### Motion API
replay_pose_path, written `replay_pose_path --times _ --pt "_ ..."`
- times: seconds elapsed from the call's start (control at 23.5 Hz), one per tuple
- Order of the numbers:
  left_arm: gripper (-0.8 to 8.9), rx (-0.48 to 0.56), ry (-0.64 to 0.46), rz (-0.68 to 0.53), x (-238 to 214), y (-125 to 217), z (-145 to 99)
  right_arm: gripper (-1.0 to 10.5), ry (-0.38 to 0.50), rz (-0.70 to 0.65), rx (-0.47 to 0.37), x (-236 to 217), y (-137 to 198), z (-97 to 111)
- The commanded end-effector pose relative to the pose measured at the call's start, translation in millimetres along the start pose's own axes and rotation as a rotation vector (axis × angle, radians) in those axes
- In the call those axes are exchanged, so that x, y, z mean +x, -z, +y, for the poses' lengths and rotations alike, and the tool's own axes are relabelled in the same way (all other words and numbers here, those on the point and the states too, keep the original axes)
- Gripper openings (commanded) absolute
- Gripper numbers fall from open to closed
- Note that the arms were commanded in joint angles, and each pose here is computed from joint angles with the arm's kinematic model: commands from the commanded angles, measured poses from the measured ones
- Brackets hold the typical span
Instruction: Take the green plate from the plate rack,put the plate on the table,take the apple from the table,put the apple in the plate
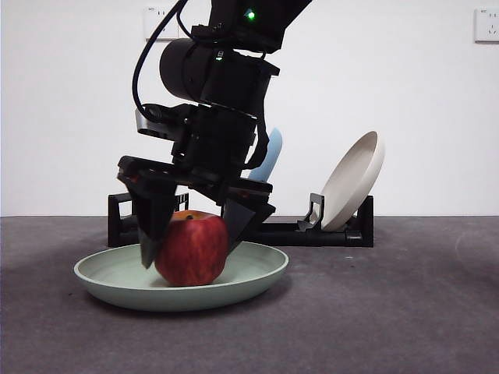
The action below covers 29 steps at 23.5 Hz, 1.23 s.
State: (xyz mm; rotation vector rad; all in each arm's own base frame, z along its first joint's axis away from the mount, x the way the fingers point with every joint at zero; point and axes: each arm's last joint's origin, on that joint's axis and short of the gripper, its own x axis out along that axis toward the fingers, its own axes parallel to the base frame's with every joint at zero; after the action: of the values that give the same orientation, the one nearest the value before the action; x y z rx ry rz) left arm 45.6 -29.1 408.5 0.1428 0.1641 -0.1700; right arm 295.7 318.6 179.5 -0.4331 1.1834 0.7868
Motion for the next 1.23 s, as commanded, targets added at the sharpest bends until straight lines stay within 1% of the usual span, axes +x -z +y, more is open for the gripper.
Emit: replay_pose_path --times 0.04,0.17,0.43,0.6,0.81,0.85,0.94,1.02,1.06,1.11,1.15,1.19,1.23 --pt "3.77 -0.011 -0.004 0.001 0.6 1.0 -0.4 5.4 -0.002 -0.006 -0.005 -1.4 -1.0 1.5" --pt "3.77 -0.015 -0.002 0.0 0.7 0.9 -0.6 5.3 -0.002 -0.037 -0.008 -15.5 -2.8 2.6" --pt "3.77 0.006 -0.003 0.021 9.0 -1.0 -8.9 5.3 0.002 -0.139 -0.02 -66.9 -4.4 6.5" --pt "3.73 0.048 -0.004 0.063 22.0 -1.9 -21.8 5.3 0.009 -0.215 -0.022 -113.6 1.4 5.1" --pt "3.69 0.116 0.0 0.125 40.9 -1.2 -40.6 5.3 0.026 -0.299 0.003 -170.3 17.0 -2.3" --pt "3.41 0.13 0.014 0.138 44.5 -0.7 -44.6 5.3 0.031 -0.316 0.009 -182.3 21.6 -4.2" --pt "2.18 0.154 0.066 0.167 51.7 0.4 -53.3 5.2 0.042 -0.345 0.023 -203.3 31.0 -8.0" --pt "0.45 0.192 0.148 0.19 58.6 1.3 -62.7 4.1 0.054 -0.368 0.039 -224.3 42.6 -11.5" --pt "-0.17 0.205 0.204 0.194 63.0 0.9 -68.9 2.8 0.069 -0.379 0.054 -238.3 51.9 -14.1" --pt "-0.09 0.208 0.255 0.191 66.9 -0.1 -74.5 1.4 0.098 -0.382 0.071 -250.7 61.6 -16.7" --pt "-0.09 0.208 0.309 0.183 70.2 -1.4 -79.7 0.4 0.131 -0.383 0.088 -262.6 71.9 -19.0" --pt "-0.09 0.194 0.361 0.173 73.1 -2.9 -84.6 -0.2 0.165 -0.379 0.095 -272.7 81.8 -20.9" --pt "-0.09 0.184 0.407 0.162 75.1 -4.4 -88.3 -0.2 0.191 -0.375 0.102 -281.3 90.5 -22.3"
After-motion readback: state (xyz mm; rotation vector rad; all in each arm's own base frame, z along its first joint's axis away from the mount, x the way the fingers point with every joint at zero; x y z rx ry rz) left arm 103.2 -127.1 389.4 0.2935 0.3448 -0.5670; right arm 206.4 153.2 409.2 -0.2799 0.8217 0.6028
